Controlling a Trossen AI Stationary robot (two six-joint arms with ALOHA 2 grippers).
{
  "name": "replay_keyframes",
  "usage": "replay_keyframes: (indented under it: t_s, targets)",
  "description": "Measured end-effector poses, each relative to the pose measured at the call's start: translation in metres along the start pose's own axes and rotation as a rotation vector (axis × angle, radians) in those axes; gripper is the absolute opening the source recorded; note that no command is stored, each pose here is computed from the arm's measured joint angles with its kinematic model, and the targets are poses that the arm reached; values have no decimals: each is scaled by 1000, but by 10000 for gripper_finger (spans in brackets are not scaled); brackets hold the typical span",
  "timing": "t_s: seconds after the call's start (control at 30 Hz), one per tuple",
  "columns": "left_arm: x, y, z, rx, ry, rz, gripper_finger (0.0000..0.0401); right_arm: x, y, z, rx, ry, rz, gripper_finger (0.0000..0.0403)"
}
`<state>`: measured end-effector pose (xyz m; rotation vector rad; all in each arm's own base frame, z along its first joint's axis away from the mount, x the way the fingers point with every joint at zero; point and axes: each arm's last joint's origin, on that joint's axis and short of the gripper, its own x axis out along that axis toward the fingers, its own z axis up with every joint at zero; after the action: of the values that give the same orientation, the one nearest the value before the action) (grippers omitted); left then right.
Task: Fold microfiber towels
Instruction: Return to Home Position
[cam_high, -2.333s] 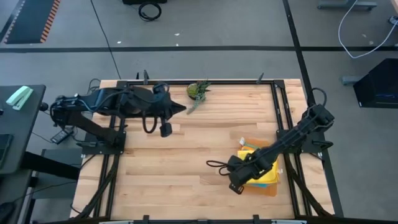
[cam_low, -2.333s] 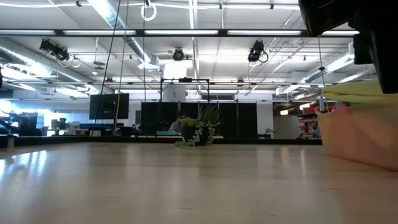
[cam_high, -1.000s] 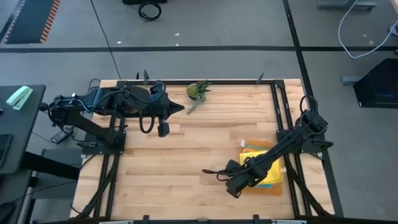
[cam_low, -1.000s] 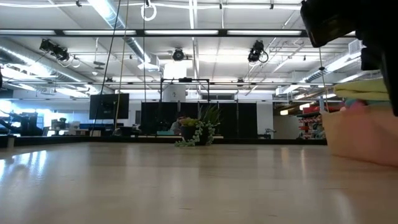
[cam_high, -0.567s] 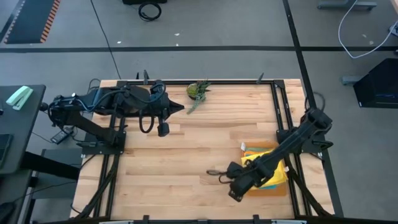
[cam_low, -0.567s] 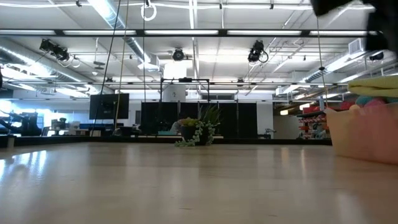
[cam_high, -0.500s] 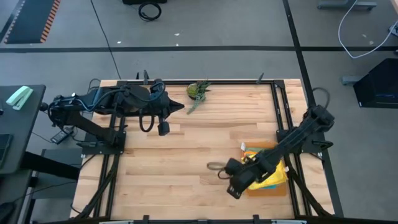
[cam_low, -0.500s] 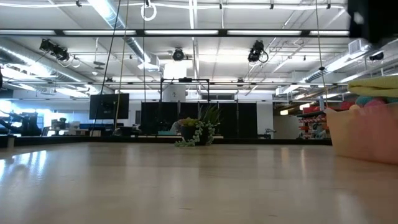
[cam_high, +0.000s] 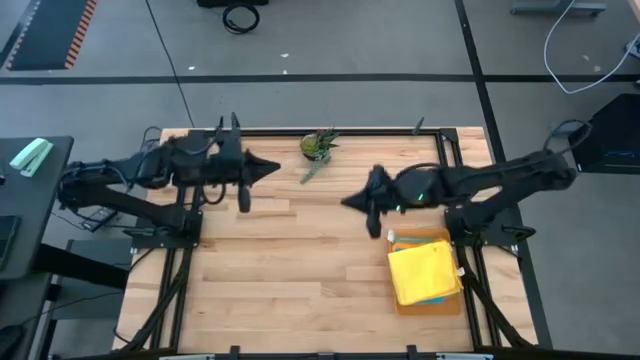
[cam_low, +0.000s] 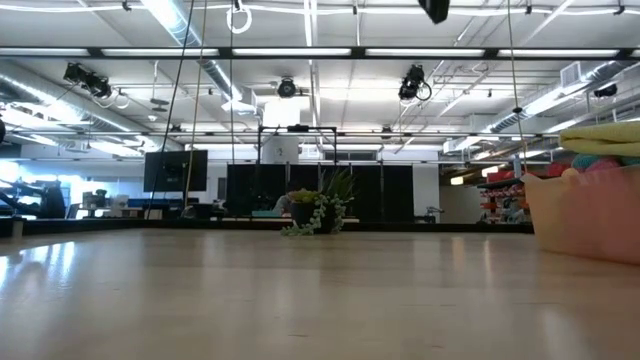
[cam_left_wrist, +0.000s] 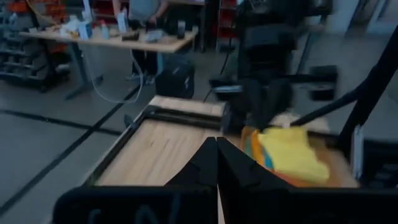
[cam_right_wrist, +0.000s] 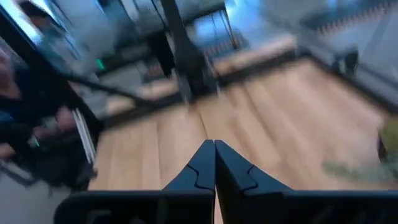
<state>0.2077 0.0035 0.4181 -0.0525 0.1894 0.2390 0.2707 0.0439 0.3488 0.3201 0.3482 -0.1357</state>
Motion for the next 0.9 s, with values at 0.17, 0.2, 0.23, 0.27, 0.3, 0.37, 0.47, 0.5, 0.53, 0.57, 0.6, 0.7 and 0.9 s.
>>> replay_keyframes:
  t_s: [0.17, 0.2, 0.23, 0.27, 0.3, 0.37, 0.47, 0.5, 0.53, 0.57, 0.6, 0.7, 0.9]
  targets:
    - [-7, 8, -54, -79, -36, 2, 5, -2, -47, -18, 13, -158, 91, 5]
    - [-6, 9, -65, -83, -27, 8, 6, -2, -54, -24, 19, -170, 94, 5]
    - [-9, 11, -72, -98, -37, 8, 6, -4, -60, -30, 29, -176, 89, 4]
    - [-11, 12, -83, -110, -24, 7, 5, -4, -66, -38, 35, -160, 75, 4]
    - [-11, 13, -95, -121, -5, 4, 4, -6, -71, -44, 42, -149, 62, 4]
    - [-16, 15, -111, -143, -9, -13, 4, -9, -79, -56, 46, -125, 39, 3]
    - [-24, 18, -134, -184, -17, -27, 6, -17, -84, -69, 19, -126, 27, 3]
    - [-26, 19, -140, -197, -20, -27, 6, -19, -85, -73, 14, -127, 16, 3]
    - [-31, 20, -144, -210, -37, -30, 5, -21, -87, -76, 13, -134, 9, 3]
    - [-34, 22, -151, -213, -32, -29, 4, -24, -89, -80, 13, -134, 1, 3]
    - [-35, 23, -158, -216, -28, -28, 4, -27, -91, -85, 13, -132, -14, 3]
    - [-43, 26, -172, -231, -58, -33, 6, -34, -96, -96, 22, -151, -49, 3]
    - [-53, 30, -192, -244, -92, -38, 5, -46, -100, -112, 33, -171, -43, 2]
